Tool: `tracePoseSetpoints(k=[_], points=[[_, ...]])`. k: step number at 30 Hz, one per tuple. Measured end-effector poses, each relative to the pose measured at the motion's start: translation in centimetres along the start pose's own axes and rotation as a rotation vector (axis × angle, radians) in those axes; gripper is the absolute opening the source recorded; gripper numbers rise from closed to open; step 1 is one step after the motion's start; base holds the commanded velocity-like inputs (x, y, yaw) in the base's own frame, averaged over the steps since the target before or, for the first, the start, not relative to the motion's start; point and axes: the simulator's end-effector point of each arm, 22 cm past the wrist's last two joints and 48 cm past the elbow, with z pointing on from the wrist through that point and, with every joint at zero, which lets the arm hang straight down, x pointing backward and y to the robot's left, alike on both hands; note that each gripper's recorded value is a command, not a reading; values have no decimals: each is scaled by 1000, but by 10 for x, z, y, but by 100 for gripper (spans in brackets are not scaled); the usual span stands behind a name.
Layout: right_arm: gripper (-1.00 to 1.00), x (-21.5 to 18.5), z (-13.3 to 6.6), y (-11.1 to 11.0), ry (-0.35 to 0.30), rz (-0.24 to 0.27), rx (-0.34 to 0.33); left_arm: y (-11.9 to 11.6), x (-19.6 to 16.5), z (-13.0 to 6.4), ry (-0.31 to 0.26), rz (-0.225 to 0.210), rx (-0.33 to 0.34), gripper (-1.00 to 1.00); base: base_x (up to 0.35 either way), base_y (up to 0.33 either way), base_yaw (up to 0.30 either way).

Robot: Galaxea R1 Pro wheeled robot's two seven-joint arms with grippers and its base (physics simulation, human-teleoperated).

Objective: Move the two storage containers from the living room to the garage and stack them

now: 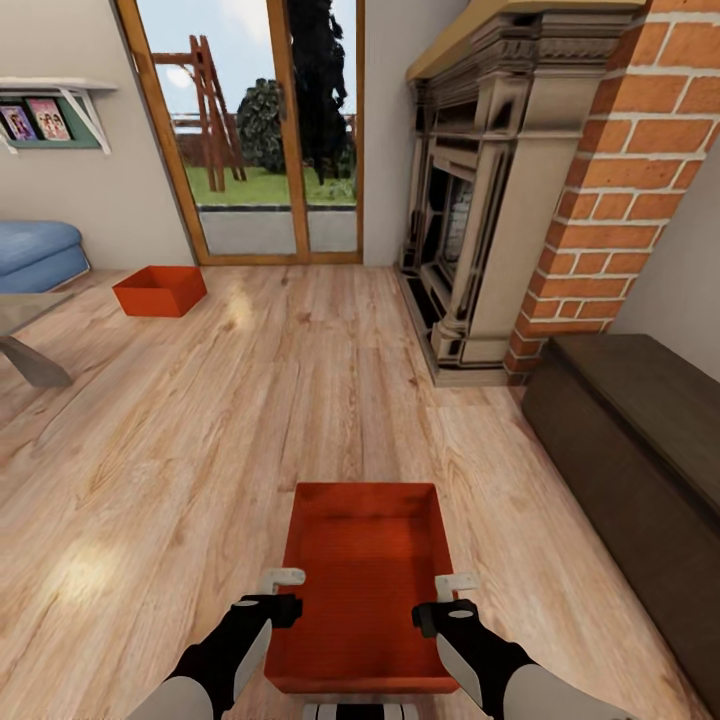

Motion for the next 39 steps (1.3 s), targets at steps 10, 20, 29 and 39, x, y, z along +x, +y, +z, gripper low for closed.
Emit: tracePoseSetpoints(k=[10, 20, 29, 39], points=[[100, 0, 0, -2, -1, 2, 6, 1, 0, 0, 1, 0, -1, 100, 0, 0, -30], [100, 0, 0, -9, -1, 5, 41, 1, 0, 0, 0, -3, -2, 100, 0, 0, -210], [100, 0, 0, -9, -2, 0, 40, 2, 0, 0, 0, -9, -2, 100, 0, 0, -13], [100, -1, 0, -8, -4, -7, 33, 3, 0, 0, -1, -10, -2, 100, 0, 0, 0]])
